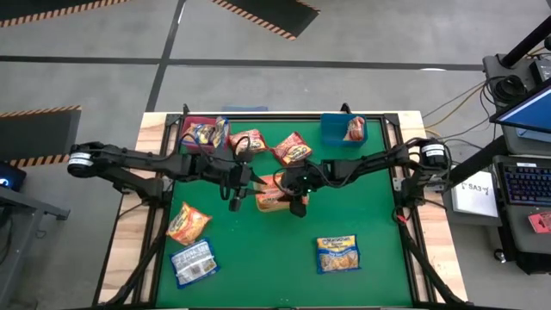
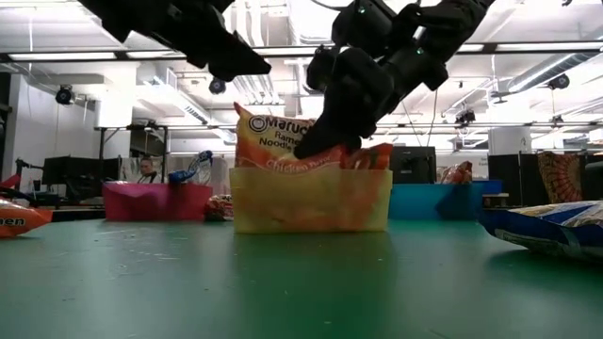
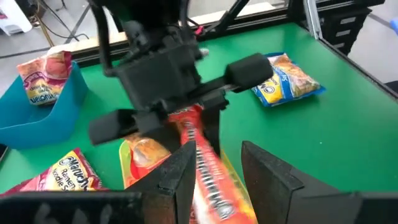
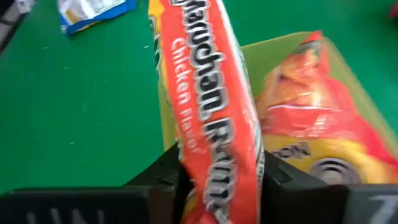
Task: Sort Maruchan noodles
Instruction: Put the orange noodle pack into the yellow bin
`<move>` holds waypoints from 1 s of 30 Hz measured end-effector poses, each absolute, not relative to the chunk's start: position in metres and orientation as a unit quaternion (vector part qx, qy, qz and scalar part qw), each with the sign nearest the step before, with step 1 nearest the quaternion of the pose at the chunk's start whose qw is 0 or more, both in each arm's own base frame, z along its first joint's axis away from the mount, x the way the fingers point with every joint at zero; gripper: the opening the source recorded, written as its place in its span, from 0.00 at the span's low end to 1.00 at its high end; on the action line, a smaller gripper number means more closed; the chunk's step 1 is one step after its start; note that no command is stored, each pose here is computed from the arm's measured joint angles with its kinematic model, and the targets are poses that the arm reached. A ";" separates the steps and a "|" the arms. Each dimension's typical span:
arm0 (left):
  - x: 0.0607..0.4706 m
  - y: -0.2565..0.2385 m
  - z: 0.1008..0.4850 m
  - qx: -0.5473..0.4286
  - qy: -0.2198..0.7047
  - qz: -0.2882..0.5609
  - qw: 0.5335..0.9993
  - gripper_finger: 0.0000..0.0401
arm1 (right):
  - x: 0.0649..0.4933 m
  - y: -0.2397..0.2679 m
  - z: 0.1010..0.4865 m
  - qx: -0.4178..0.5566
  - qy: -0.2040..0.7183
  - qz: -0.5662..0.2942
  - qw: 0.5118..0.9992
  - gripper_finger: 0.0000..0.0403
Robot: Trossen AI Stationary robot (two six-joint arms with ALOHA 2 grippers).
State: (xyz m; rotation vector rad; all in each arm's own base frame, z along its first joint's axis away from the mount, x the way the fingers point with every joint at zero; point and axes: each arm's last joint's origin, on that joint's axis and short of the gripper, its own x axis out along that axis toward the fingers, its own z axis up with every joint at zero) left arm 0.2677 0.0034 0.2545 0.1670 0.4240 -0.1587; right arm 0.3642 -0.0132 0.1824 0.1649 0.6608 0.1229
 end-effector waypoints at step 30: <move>0.284 0.000 0.206 0.065 0.329 -0.095 0.937 0.28 | 0.369 -0.015 0.183 0.058 0.300 0.057 0.950 0.06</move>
